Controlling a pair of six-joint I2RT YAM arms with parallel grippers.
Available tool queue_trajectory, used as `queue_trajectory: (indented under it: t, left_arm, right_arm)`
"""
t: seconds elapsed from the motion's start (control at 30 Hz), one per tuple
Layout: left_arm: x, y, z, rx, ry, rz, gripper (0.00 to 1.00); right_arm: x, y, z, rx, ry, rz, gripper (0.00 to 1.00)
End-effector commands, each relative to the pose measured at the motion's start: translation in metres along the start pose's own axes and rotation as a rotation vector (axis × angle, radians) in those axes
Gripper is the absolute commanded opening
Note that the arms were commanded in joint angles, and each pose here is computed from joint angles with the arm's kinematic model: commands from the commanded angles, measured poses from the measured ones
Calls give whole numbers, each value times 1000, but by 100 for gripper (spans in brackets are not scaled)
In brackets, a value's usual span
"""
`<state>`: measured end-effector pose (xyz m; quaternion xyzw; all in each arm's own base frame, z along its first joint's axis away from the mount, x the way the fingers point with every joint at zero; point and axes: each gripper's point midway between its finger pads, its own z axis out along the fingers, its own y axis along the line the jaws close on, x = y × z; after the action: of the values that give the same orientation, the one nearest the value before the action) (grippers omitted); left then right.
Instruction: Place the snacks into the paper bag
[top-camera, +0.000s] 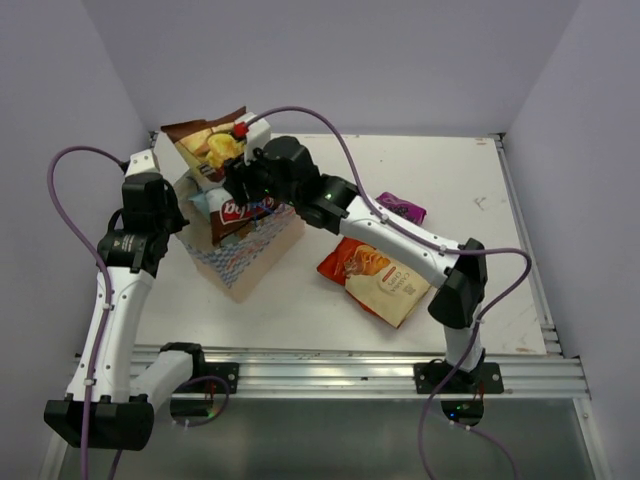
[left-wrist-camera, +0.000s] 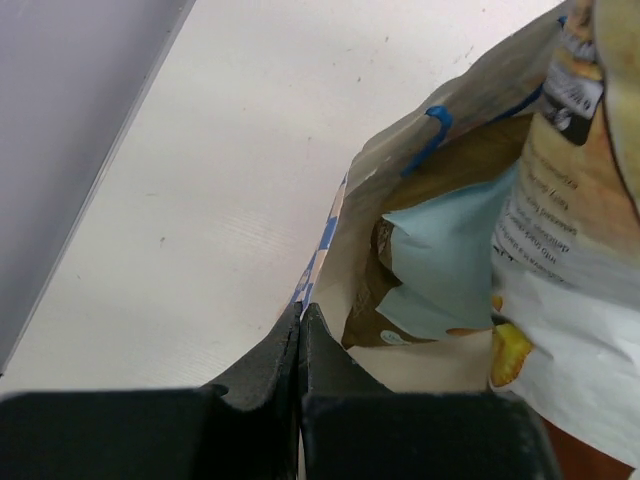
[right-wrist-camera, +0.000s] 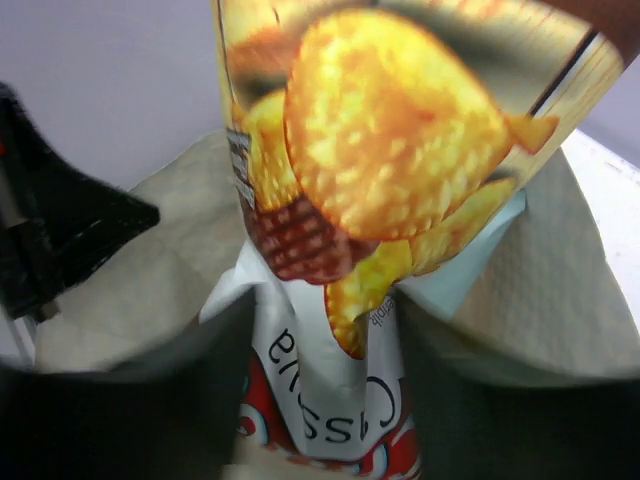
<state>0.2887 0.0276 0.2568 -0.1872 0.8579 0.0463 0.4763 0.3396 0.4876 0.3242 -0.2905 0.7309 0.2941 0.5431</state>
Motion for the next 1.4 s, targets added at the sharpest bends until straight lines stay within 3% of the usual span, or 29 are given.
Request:
queue_trajectory:
  t: [0.0, 0.3, 0.43, 0.53, 0.67, 0.7, 0.77, 0.8, 0.9, 1.1, 1.37]
  left_arm:
    - [-8, -6, -3, 29, -31, -5, 0]
    - [-8, -8, -4, 39, -37, -9, 0]
    - [-7, -6, -5, 34, -37, -10, 0]
    - [-6, -6, -5, 36, -36, -10, 0]
    - [-3, -7, -4, 40, -29, -10, 0]
    - [-4, -7, -4, 41, -28, -10, 0]
    - [-3, -8, -3, 44, -26, -8, 0]
    - [-2, -8, -3, 43, -21, -5, 0]
    - [1, -12, -2, 52, -12, 2, 0]
    - [4, -21, 1, 82, 4, 4, 0]
    - [6, -21, -3, 86, 4, 3, 0]
  right_arm:
    - [-61, 18, -39, -88, -97, -44, 98]
    - [-81, 14, -51, -64, -119, -47, 99]
    - [-113, -14, -87, 90, -199, -52, 99]
    - [-108, -41, -118, 218, -162, -84, 99]
    - [-20, -82, -148, 411, 58, -91, 99]
    - [34, -91, -149, 437, 173, -104, 99]
    - [70, -99, -172, 479, 230, -43, 99]
    - [113, -106, -180, 506, 321, -48, 99]
    - [165, -117, -204, 551, 419, -29, 99]
    - [238, -128, -215, 605, 590, -41, 99]
    - [318, -135, -208, 524, 735, 52, 99]
